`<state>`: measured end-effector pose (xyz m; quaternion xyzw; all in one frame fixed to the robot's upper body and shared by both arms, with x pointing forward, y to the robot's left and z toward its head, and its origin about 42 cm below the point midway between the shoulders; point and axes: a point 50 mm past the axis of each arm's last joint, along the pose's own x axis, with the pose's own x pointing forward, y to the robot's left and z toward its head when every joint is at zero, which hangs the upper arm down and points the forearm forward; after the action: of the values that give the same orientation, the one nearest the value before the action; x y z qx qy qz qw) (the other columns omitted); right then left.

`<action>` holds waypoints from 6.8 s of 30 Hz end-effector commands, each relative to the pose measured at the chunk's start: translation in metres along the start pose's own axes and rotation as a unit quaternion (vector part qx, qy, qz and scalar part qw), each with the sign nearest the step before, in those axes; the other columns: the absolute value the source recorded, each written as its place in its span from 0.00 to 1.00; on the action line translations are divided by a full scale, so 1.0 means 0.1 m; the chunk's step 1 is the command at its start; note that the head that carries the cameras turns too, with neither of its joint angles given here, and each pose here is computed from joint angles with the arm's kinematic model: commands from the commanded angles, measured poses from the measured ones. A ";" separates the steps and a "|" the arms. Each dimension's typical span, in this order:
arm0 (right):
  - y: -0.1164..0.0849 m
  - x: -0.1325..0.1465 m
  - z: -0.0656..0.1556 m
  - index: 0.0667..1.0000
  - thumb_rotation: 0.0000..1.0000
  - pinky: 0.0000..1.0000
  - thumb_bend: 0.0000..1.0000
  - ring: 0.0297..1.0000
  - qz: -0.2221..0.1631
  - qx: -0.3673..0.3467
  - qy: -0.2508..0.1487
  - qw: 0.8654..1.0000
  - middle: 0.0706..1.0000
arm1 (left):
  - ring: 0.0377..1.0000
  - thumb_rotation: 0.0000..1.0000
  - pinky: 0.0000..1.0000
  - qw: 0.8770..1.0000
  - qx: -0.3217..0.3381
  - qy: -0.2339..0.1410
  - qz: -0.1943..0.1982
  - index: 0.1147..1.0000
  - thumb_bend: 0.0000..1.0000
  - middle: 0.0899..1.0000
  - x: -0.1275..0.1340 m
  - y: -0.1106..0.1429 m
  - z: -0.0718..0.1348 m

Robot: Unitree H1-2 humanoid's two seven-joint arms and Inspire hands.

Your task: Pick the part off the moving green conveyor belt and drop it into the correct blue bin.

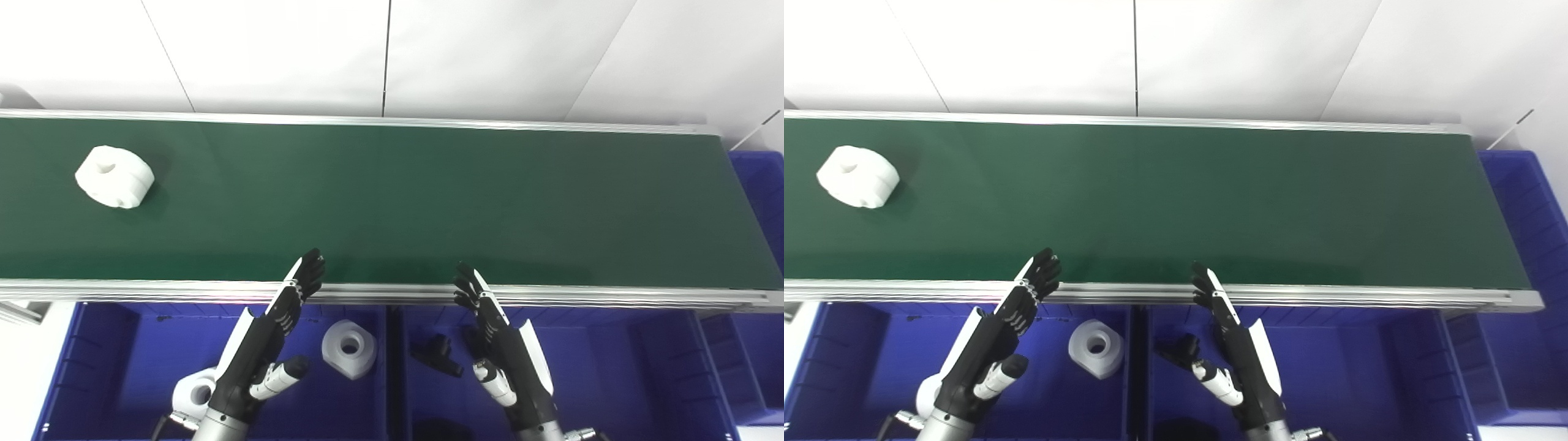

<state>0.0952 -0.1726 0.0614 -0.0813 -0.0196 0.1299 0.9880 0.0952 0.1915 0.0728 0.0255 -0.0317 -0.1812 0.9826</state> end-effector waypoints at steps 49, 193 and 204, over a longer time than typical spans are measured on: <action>-0.15 -0.06 -0.33 0.96 0.98 0.91 0.97 0.94 0.009 0.016 0.019 1.000 0.97 | 0.90 0.74 0.83 0.997 0.031 0.037 -0.063 0.92 0.86 0.92 0.10 -0.16 -0.42; -0.30 0.02 0.18 0.95 0.90 0.84 0.90 0.86 0.041 0.059 -0.049 0.996 0.93 | 0.41 0.00 0.29 0.837 0.540 0.044 -0.075 0.44 0.50 0.44 0.42 0.75 0.78; -0.33 0.10 0.17 0.95 0.90 0.87 0.90 0.87 0.060 0.051 -0.046 0.996 0.93 | 0.39 0.00 0.39 0.851 0.510 0.091 -0.087 0.45 0.50 0.47 0.03 0.60 0.17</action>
<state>0.1088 -0.2011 0.0736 -0.0277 -0.0323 0.1921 0.9805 0.1141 0.2459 0.0862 0.5389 0.0044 -0.2373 0.8082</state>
